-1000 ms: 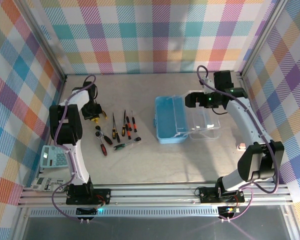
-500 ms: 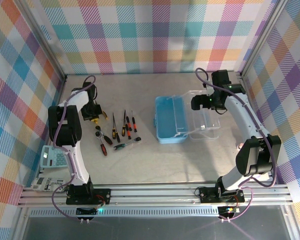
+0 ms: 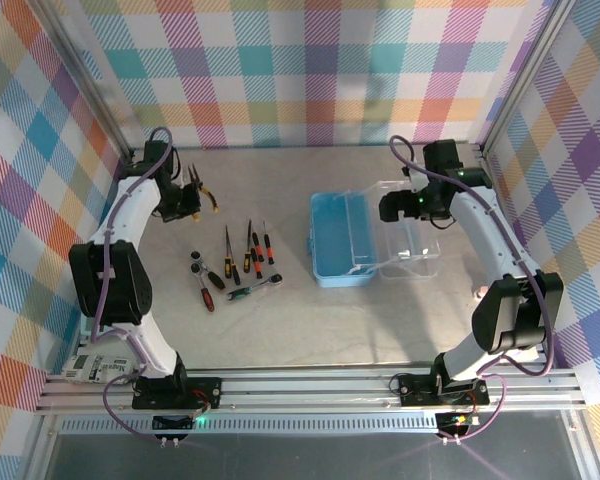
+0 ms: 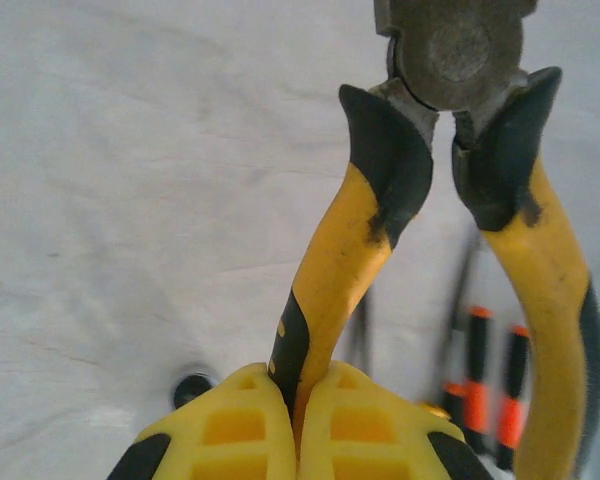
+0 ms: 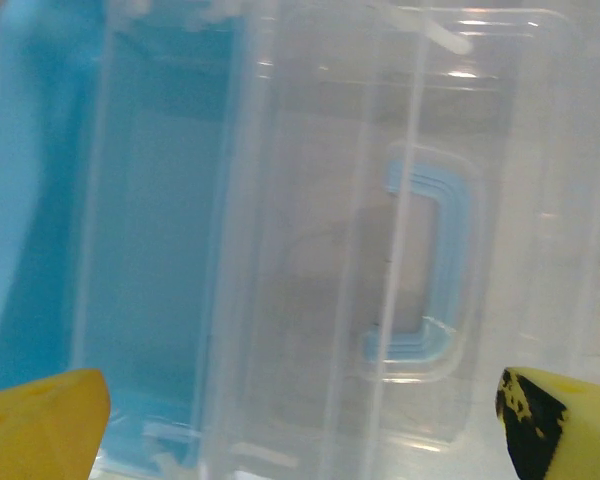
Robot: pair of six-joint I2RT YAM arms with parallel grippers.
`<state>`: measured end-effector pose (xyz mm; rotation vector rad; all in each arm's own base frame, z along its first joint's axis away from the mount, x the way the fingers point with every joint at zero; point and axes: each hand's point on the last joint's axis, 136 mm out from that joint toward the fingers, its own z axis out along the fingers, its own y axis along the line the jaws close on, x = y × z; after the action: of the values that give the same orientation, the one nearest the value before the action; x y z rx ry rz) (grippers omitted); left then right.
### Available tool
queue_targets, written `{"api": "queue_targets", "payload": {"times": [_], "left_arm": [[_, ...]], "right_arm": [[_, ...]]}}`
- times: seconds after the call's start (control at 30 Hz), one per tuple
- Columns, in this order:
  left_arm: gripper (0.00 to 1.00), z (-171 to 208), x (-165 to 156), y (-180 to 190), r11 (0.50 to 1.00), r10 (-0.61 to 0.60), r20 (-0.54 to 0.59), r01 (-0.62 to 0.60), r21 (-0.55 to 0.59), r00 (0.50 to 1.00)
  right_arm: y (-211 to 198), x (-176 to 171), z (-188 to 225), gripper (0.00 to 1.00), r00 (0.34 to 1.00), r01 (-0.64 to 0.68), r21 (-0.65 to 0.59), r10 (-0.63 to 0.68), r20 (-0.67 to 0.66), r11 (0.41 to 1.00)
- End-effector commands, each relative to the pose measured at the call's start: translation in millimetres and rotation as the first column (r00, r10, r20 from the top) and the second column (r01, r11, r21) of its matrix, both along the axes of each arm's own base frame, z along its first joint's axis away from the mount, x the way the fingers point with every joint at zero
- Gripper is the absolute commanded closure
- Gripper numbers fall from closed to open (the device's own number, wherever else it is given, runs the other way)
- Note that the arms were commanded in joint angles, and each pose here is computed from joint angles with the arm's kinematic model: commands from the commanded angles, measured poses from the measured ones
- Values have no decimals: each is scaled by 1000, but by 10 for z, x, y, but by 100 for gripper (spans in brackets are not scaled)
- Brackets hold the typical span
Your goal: Pack the tool kit
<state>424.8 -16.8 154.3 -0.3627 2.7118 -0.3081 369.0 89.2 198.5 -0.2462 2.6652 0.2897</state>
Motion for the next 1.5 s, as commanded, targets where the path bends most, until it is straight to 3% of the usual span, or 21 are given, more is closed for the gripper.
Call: {"api": "queue_targets", "payload": {"times": [0.0,0.07,0.23,0.57,1.07,1.37,1.47], "left_arm": [[100,521,20,-741,962,-188,166,215,-166,968],[100,618,5,-1055,938,-240,200,280,-204,950],[100,721,-30,-1752,882,-334,254,396,-255,908],[100,827,19,-2561,791,-393,333,499,-352,857],[100,724,-61,-2877,760,-443,321,541,-360,837],[100,645,-81,-2915,759,-451,306,540,-362,838],[100,629,-81,-2918,760,-450,304,539,-365,840]], "right_arm": [[418,-21,361,1,990,-129,106,121,79,986],[636,-23,435,0,983,-173,156,160,94,973],[1150,19,582,22,965,-254,286,223,138,924],[1647,173,514,40,960,-275,354,237,147,894],[1983,312,326,62,961,-275,416,246,124,867],[2115,346,230,64,958,-284,438,266,103,853],[2157,332,245,59,955,-294,448,276,106,844]]}}
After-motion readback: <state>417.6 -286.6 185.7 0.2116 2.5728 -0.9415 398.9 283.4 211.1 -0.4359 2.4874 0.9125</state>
